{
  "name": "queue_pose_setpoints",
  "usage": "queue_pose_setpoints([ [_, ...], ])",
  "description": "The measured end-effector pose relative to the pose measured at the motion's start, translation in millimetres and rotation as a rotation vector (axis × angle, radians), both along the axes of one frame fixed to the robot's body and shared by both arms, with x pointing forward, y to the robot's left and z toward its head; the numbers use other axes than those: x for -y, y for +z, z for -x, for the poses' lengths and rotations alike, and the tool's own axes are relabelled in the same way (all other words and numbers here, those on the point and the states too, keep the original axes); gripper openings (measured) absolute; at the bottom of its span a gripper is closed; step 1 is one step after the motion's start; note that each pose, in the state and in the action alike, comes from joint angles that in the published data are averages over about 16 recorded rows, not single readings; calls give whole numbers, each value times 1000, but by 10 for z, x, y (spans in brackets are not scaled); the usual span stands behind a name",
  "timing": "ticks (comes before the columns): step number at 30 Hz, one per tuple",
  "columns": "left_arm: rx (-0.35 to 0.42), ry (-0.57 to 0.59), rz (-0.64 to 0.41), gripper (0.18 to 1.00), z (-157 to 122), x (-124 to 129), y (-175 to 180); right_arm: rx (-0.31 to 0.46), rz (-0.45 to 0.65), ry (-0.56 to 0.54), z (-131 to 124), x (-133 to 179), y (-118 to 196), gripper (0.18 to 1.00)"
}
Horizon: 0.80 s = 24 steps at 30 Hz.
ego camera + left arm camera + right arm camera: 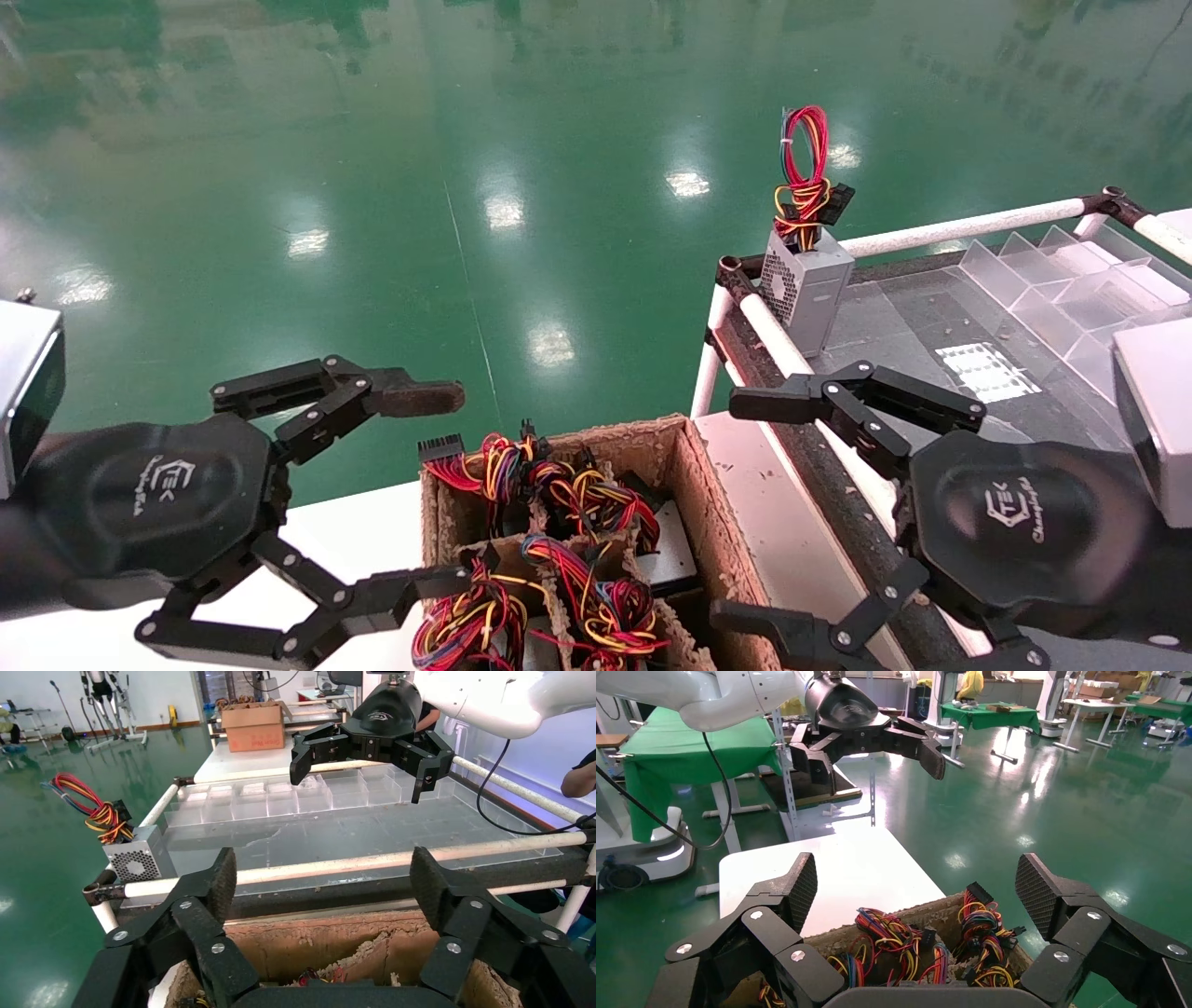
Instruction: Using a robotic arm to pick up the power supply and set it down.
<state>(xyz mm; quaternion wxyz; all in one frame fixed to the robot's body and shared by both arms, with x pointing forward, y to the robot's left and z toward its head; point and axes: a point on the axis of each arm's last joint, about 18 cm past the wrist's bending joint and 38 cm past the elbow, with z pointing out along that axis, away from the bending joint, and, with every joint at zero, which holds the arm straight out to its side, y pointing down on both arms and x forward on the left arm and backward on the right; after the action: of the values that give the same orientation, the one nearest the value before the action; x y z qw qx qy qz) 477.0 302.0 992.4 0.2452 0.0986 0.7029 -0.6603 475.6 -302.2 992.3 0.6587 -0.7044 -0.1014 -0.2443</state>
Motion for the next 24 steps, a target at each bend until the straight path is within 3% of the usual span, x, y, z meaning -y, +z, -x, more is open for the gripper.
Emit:
queue_pose_setpoints([
  [9,0,0,0,810,0,0,0,0,0,0,0,0,0,1001],
  [24,0,0,0,463,0,0,0,0,0,0,0,0,0,1001],
])
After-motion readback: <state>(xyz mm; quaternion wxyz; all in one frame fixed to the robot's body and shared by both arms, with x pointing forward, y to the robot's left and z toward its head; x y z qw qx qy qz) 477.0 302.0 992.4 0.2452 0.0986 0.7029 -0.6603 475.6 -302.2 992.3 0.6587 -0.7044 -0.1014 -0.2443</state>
